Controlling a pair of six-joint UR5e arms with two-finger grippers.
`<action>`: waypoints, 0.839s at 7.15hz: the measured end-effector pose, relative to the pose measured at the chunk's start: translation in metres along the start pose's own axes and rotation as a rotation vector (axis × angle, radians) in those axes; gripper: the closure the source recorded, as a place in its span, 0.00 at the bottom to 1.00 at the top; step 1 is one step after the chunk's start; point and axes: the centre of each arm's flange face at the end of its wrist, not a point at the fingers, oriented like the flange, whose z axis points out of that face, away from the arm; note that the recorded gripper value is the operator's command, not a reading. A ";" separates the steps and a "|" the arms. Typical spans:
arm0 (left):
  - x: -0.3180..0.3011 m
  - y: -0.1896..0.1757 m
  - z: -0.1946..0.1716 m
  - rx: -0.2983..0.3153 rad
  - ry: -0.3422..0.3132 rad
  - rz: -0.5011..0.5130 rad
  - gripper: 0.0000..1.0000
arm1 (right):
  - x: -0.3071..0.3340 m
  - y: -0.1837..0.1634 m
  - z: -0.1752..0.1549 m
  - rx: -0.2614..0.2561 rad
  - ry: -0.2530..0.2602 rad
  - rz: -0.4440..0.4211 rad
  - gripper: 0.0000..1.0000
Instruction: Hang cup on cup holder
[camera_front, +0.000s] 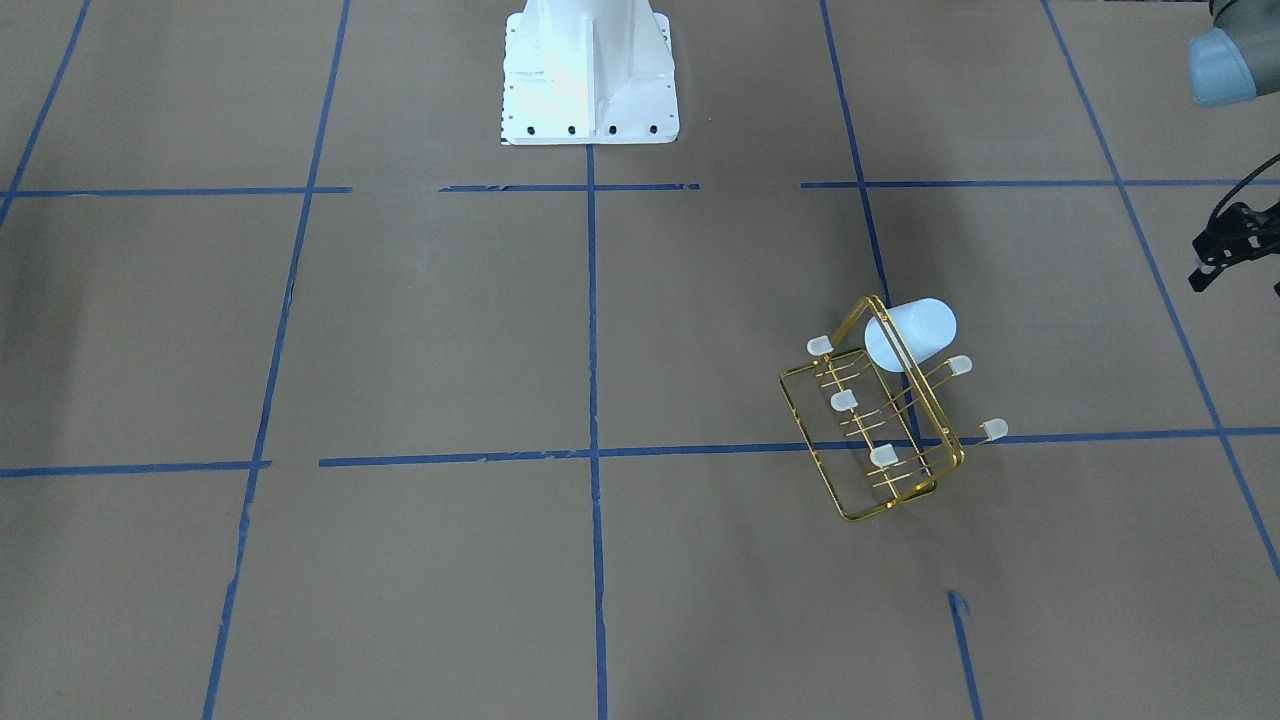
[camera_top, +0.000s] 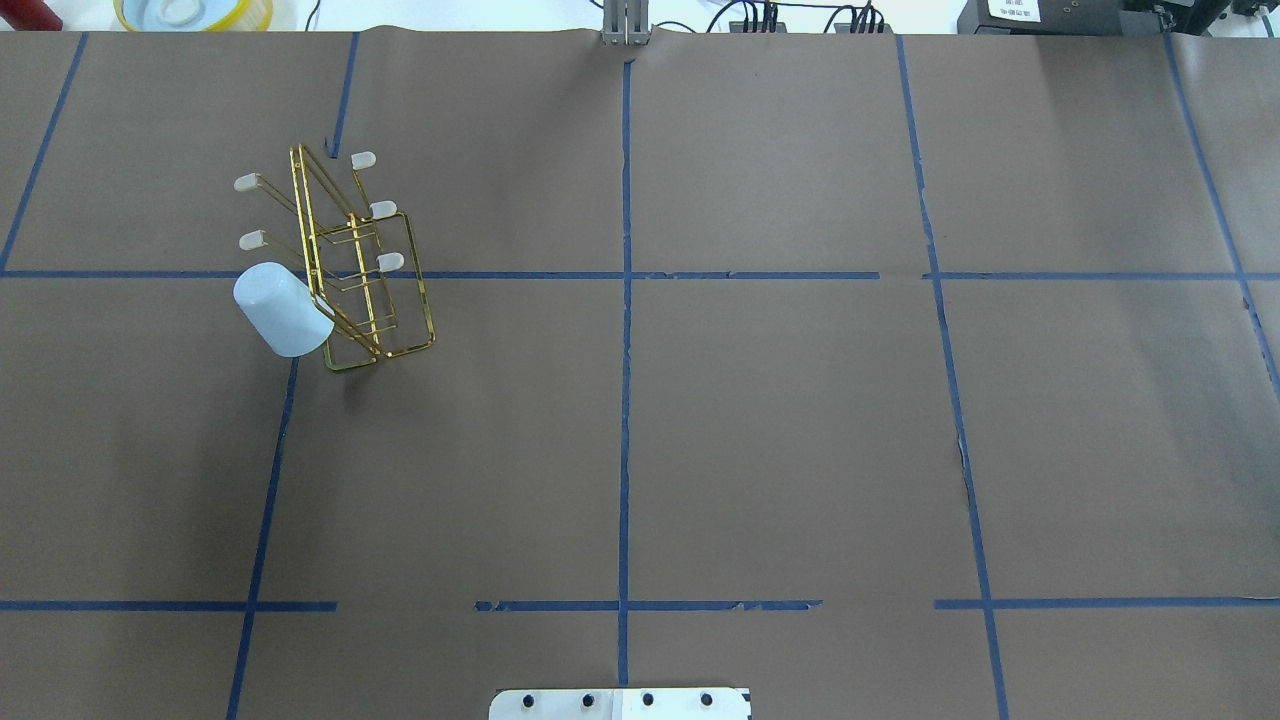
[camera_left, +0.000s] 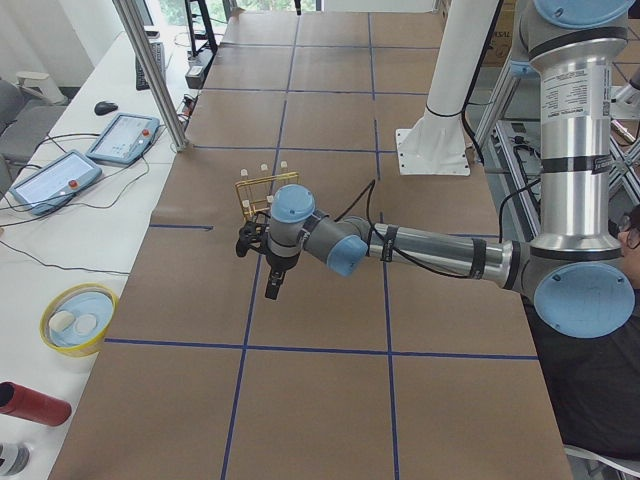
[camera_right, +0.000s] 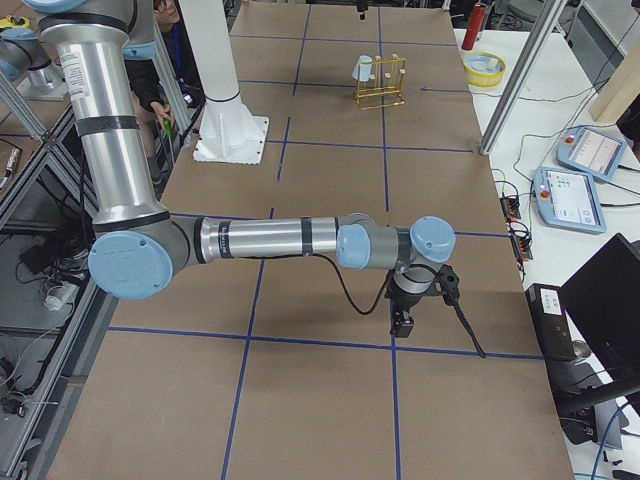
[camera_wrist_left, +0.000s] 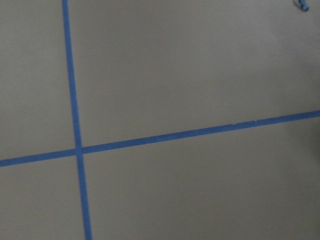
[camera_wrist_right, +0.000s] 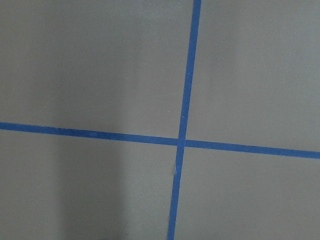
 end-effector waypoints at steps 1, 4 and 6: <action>-0.024 -0.005 -0.004 -0.024 -0.025 0.016 0.00 | 0.000 0.000 0.000 0.000 0.000 0.000 0.00; -0.101 -0.009 -0.033 -0.096 -0.076 -0.018 0.00 | 0.000 0.000 0.000 0.000 0.000 0.000 0.00; -0.124 0.002 -0.030 -0.152 -0.041 -0.078 0.00 | 0.000 0.000 0.000 0.000 0.000 0.000 0.00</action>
